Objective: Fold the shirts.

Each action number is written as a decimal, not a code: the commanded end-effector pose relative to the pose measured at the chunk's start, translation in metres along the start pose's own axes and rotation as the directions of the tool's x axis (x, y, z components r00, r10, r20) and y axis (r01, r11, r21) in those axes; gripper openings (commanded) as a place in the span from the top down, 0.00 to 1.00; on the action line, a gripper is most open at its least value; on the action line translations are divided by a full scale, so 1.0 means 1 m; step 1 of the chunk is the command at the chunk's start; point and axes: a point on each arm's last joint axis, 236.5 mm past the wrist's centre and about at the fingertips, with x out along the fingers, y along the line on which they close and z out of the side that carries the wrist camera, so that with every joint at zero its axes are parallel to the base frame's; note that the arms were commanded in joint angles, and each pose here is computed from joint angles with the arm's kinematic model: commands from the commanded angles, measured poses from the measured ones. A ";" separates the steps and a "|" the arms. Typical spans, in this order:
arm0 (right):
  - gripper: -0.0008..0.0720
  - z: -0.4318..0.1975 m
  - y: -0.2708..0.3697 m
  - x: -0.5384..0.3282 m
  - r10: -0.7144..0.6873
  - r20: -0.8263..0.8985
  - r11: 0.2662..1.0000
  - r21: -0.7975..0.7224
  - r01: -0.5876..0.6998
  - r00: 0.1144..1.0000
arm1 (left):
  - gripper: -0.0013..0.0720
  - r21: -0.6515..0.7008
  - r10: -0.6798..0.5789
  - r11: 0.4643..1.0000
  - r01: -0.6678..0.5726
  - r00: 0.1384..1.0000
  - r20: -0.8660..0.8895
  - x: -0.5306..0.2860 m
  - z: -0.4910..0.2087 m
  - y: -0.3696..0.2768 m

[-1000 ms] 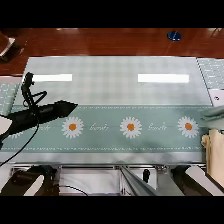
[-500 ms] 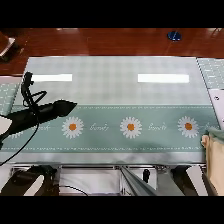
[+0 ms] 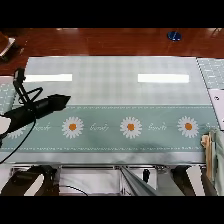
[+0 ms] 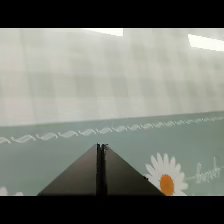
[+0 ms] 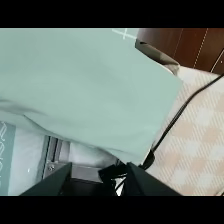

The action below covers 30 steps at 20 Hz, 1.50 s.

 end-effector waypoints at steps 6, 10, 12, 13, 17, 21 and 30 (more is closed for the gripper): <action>0.96 0.039 0.281 -0.137 0.809 0.011 0.528 -0.454 -0.717 0.588 | 0.96 0.114 -0.006 0.993 -0.035 0.940 0.342 -0.048 0.168 -0.037; 0.96 -0.112 0.407 -0.140 0.751 -0.153 0.187 -0.884 -0.429 0.642 | 0.96 0.287 -0.158 0.950 0.125 0.983 0.092 0.000 0.148 -0.110; 0.96 -0.168 0.429 -0.097 0.631 -0.120 0.101 -0.967 -0.235 0.766 | 0.96 0.273 -0.011 0.961 0.041 0.994 -0.111 0.043 0.093 -0.074; 0.96 -0.179 0.434 -0.069 0.574 -0.085 0.120 -0.975 -0.186 0.815 | 0.96 0.276 0.109 0.960 -0.054 0.977 -0.185 0.060 0.071 -0.039; 0.96 -0.191 0.433 0.002 0.417 -0.080 0.227 -0.955 -0.190 0.905 | 0.96 0.291 0.308 0.933 -0.213 0.889 -0.338 0.077 0.035 0.036; 0.96 -0.192 0.432 0.002 0.412 -0.082 0.227 -0.955 -0.189 0.908 | 0.96 0.282 0.314 0.933 -0.224 0.889 -0.334 0.076 0.038 0.041; 0.96 -0.192 0.432 0.002 0.414 -0.081 0.227 -0.955 -0.189 0.907 | 0.96 0.283 0.314 0.933 -0.223 0.889 -0.333 0.076 0.038 0.041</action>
